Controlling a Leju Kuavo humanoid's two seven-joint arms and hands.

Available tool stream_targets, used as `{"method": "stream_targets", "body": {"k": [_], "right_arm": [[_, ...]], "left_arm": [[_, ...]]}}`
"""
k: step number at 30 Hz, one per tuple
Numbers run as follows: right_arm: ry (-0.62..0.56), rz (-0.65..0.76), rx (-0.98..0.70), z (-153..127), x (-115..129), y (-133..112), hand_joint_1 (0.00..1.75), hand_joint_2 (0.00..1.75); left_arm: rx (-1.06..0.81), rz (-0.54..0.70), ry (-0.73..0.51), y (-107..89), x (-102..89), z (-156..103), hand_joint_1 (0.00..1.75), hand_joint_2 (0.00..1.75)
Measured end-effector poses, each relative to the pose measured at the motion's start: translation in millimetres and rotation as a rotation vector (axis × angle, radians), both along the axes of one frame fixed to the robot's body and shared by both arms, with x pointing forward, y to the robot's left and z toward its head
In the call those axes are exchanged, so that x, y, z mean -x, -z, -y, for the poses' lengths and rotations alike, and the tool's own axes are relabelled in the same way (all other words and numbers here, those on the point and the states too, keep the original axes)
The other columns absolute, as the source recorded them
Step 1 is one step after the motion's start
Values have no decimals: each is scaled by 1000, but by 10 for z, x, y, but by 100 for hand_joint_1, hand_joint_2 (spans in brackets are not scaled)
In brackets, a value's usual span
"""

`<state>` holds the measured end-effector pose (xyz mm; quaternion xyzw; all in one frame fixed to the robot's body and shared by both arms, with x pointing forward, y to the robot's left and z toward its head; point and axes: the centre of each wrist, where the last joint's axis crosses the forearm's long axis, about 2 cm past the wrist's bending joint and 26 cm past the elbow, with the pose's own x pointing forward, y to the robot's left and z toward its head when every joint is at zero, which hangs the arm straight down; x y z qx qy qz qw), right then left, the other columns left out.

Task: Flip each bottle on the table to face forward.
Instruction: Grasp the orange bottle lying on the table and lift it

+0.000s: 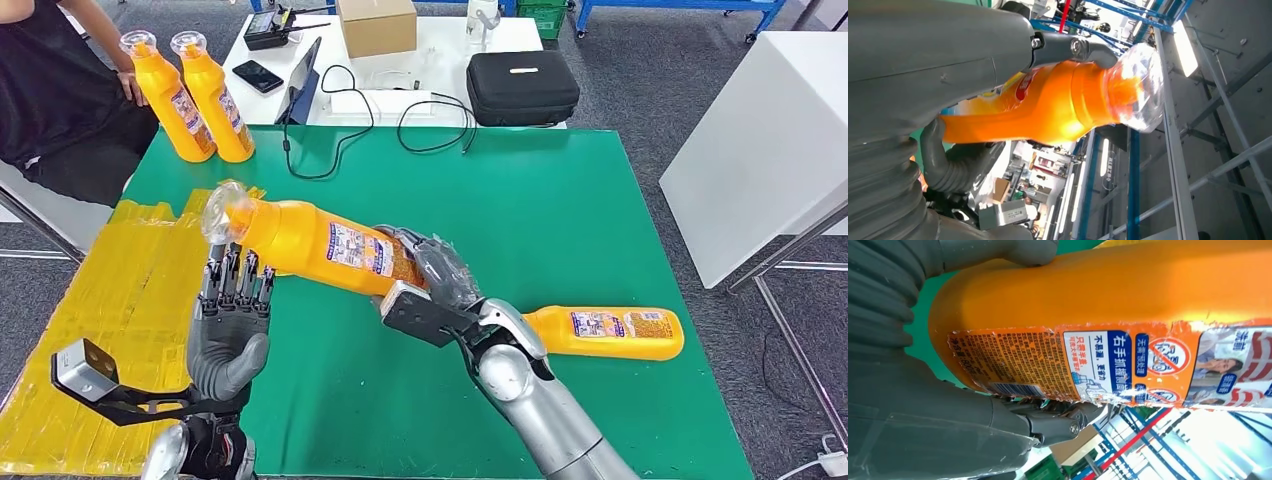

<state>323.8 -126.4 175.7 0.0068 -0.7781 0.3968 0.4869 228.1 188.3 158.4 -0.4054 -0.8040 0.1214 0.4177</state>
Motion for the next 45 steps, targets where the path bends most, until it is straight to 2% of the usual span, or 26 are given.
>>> {"method": "stream_targets", "body": {"k": [11, 17, 23, 39, 43, 45], "right_arm": [[-80, -42, 13, -387, 34, 24, 175, 175], [-225, -49, 32, -816, 254, 18, 175, 175], [-363, -57, 35, -1270, 493, -86, 175, 175], [-431, -60, 73, -1463, 585, -81, 175, 175], [-471, -58, 99, -1537, 691, -44, 175, 175], [-479, -61, 108, -1563, 731, -26, 175, 175]], "left_arm": [[-12, -21, -70, 20, -21, -92, 0, 175], [-32, -47, -150, 66, -22, -220, 0, 175], [-30, -68, -223, 133, 28, -352, 0, 175], [-38, -93, -286, 219, 143, -483, 0, 175], [-40, -108, -327, 251, 230, -552, 175, 175], [-36, -117, -341, 266, 274, -580, 175, 175]]}}
